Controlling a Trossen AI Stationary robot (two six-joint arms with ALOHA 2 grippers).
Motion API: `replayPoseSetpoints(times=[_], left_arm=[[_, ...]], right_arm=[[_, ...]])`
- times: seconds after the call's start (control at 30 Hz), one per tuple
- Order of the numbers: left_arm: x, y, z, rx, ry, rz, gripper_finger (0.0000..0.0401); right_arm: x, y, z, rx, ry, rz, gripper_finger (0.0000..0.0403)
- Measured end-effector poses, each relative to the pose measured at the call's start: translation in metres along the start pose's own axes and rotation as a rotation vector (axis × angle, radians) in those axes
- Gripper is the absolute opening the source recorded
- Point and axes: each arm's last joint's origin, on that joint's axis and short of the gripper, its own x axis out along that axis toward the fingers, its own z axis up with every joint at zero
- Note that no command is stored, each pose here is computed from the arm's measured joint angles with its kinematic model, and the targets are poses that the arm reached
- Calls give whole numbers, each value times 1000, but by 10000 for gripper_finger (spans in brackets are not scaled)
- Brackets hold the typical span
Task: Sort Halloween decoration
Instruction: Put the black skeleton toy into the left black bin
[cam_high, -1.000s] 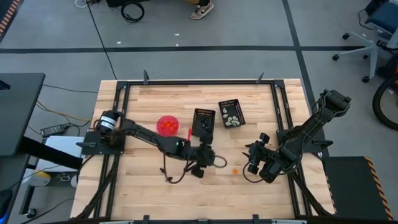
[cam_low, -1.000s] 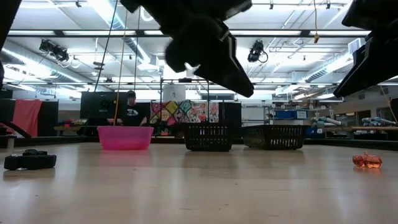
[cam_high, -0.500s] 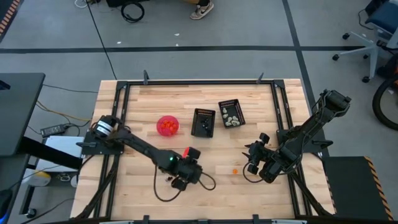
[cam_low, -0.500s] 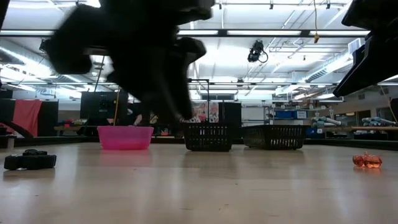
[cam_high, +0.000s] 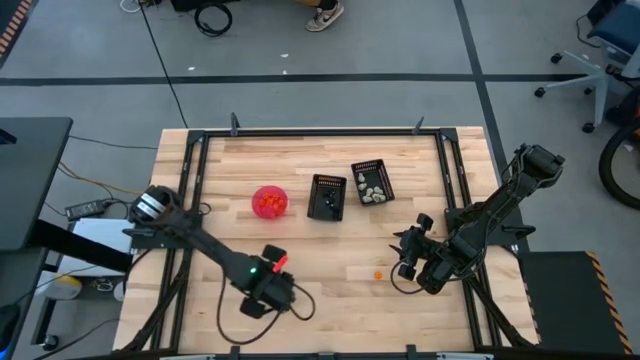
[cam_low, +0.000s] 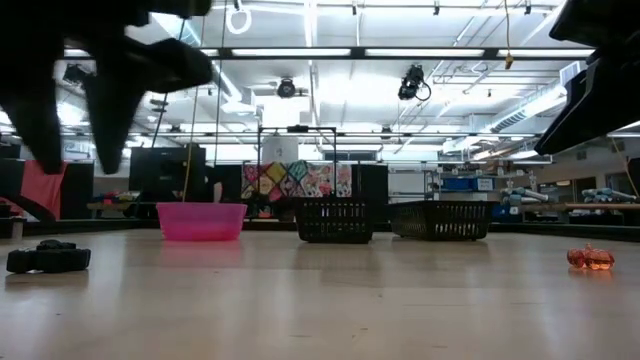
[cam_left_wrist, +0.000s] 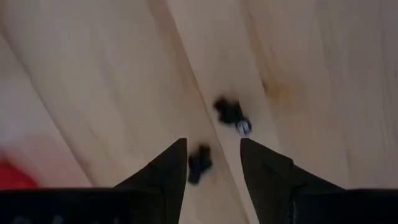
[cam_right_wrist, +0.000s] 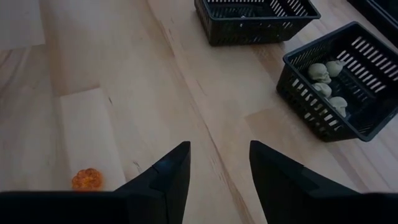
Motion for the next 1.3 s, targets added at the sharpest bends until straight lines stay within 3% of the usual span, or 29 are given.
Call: replayPoseSetpoints(times=[0.4,0.93,1.3], left_arm=[[31,-6,-31,-30,141,62,155],[53,-1,-42,-31,133,53,153],[56,8,-40,-15,127,4,83]], right_arm=[[-2,2,-1,0,-7,14,169],[-3,3,-1,5,-27,12,169],[-3,3,-1,0,-29,13,169]])
